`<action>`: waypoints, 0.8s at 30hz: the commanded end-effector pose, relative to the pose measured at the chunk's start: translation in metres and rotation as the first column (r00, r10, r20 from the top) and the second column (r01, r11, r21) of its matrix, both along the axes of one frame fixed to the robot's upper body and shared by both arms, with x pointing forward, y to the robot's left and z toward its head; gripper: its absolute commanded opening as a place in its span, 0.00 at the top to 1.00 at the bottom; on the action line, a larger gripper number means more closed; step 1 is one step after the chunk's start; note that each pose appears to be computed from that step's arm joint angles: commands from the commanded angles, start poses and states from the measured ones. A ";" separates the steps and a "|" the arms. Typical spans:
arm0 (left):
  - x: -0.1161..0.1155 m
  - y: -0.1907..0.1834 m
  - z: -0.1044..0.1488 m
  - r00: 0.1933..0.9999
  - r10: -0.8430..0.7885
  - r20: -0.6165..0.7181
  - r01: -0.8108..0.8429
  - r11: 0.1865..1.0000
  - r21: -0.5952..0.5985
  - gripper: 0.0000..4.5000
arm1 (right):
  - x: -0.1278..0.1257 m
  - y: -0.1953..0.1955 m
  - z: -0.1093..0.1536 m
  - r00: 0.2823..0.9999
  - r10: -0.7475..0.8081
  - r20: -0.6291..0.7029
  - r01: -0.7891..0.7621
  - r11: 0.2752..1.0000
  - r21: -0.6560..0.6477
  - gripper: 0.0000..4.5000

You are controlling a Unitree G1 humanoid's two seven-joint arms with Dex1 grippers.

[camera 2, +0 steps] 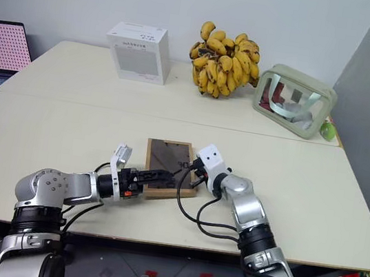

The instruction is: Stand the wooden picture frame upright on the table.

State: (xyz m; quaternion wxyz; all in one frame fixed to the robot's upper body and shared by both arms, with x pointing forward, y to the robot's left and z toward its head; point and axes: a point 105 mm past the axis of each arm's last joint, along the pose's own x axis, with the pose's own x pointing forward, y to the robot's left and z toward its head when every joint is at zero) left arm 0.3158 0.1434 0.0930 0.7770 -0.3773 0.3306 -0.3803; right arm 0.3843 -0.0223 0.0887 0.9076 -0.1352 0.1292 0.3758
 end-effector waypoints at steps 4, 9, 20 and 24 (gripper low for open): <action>-0.016 0.001 -0.011 0.998 -0.029 -0.058 0.030 0.999 0.015 0.33 | 0.009 -0.014 0.020 0.998 -0.067 0.021 0.065 0.996 0.063 1.00; -0.012 -0.003 -0.014 0.998 -0.007 -0.061 0.009 1.000 0.021 0.57 | 0.002 -0.004 0.032 0.999 -0.035 0.040 0.031 0.995 0.090 1.00; -0.013 -0.005 0.051 0.980 -0.139 0.143 0.142 0.990 -0.016 0.71 | -0.039 -0.013 0.141 0.950 0.307 0.061 -0.307 0.879 0.366 0.74; -0.013 0.000 0.069 0.963 -0.176 0.202 0.175 0.984 0.021 0.71 | -0.049 -0.007 0.148 0.903 0.428 0.038 -0.413 0.840 0.352 0.56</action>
